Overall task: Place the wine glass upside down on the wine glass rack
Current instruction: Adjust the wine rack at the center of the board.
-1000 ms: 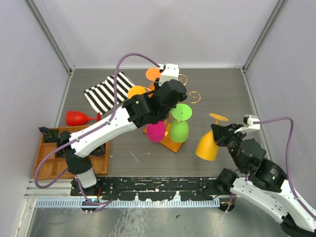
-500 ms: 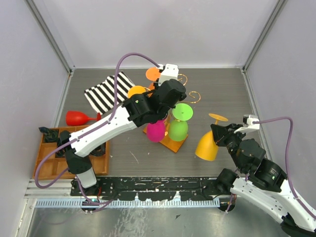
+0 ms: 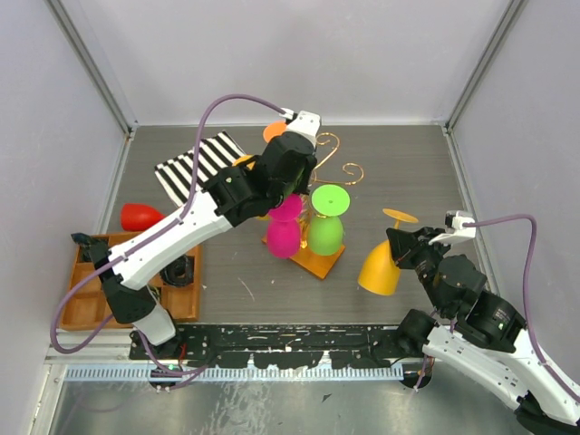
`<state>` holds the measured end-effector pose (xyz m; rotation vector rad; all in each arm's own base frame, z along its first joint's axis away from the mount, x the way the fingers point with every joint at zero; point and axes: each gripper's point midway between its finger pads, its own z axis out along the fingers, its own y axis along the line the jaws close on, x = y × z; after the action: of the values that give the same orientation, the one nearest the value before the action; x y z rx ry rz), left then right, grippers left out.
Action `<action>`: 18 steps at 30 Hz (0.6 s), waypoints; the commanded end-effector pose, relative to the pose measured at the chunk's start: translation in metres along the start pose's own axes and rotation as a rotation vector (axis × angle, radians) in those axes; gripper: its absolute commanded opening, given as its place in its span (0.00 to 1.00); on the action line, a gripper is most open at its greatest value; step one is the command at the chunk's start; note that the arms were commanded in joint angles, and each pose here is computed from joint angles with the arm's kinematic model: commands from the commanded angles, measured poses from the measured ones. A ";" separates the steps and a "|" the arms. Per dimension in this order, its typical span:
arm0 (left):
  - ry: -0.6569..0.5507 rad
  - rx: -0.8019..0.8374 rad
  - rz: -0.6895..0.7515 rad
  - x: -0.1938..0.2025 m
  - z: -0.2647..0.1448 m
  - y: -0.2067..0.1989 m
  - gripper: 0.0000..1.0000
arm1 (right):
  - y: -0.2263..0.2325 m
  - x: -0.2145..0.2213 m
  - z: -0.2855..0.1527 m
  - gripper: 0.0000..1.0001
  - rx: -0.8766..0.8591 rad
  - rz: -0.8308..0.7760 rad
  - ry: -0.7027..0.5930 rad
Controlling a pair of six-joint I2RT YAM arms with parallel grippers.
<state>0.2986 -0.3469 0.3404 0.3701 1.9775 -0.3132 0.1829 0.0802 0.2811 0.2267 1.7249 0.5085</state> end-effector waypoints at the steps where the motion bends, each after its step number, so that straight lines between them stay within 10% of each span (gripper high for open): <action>1: 0.014 0.099 0.133 -0.001 -0.002 0.002 0.00 | 0.005 -0.009 -0.001 0.01 -0.017 0.042 -0.033; 18: 0.039 0.517 0.372 -0.002 -0.014 -0.012 0.00 | 0.007 -0.005 0.001 0.01 -0.022 0.043 -0.018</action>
<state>0.2910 -0.3589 0.3396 0.9302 1.8681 -0.4992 0.1834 0.0812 0.2770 0.2265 1.7332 0.5054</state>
